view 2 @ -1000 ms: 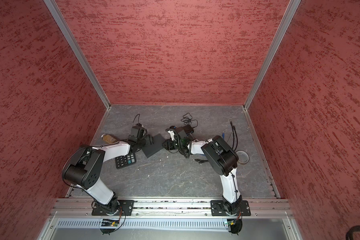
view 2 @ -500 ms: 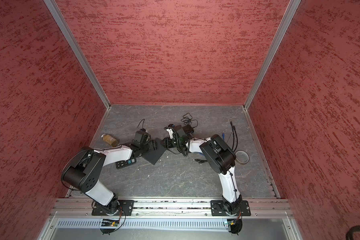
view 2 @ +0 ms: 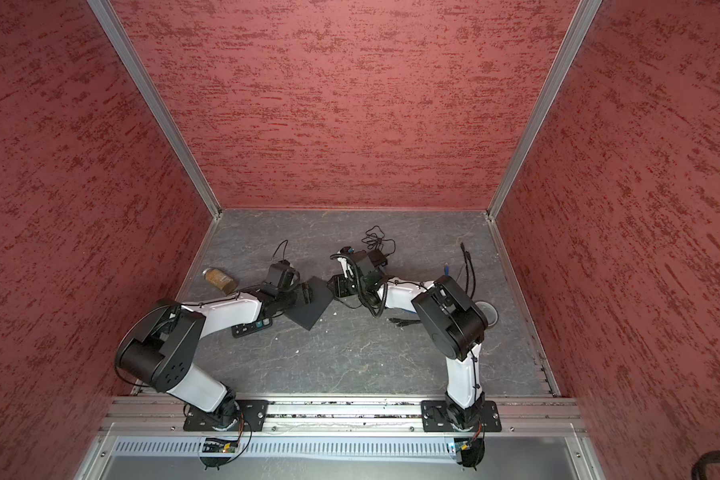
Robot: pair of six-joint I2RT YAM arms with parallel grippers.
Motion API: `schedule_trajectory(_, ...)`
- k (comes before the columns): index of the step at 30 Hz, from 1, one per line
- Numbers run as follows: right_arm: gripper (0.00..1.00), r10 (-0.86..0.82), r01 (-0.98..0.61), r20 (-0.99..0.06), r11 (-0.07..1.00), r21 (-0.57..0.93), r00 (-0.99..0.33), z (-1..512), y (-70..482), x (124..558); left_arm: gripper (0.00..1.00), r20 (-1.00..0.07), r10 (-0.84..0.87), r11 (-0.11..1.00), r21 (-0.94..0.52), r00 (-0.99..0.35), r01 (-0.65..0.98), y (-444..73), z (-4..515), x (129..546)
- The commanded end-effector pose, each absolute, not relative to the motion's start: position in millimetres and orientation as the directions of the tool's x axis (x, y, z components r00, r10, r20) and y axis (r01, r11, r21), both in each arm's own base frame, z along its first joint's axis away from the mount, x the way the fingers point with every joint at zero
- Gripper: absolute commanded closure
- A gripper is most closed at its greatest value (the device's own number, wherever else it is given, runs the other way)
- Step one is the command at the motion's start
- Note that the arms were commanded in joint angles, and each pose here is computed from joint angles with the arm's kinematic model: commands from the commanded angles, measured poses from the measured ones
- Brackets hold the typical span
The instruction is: Insert the plug into the switch port
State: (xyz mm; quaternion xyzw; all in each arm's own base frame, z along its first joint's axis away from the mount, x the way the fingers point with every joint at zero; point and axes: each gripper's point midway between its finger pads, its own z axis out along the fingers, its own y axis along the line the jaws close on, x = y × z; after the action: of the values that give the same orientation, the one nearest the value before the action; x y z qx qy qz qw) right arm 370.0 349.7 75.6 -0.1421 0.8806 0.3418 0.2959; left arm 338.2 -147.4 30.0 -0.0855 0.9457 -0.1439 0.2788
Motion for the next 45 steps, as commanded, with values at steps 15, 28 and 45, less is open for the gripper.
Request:
schedule_trajectory(15, 0.50, -0.102, -0.455, -0.559, 0.708, 0.540, -0.823, 57.2, 363.1, 352.2, 0.25, -0.414, -0.203, 0.946, -0.318, -0.888, -0.068, -151.8, 6.5, 274.7)
schedule_trajectory(28, 0.50, -0.126, -0.495, -0.568, 0.663, 0.562, -0.813, 67.8, 383.8, 358.7, 0.25, -0.431, -0.129, 0.941, -0.337, -0.893, 0.027, -193.2, 7.2, 256.6)
schedule_trajectory(45, 0.47, -0.049, -0.440, -0.711, 0.815, 0.378, -0.702, 109.0, 330.0, 392.8, 0.25, -0.466, -0.049, 0.939, -0.322, -0.884, 0.118, -217.8, 23.2, 262.6)
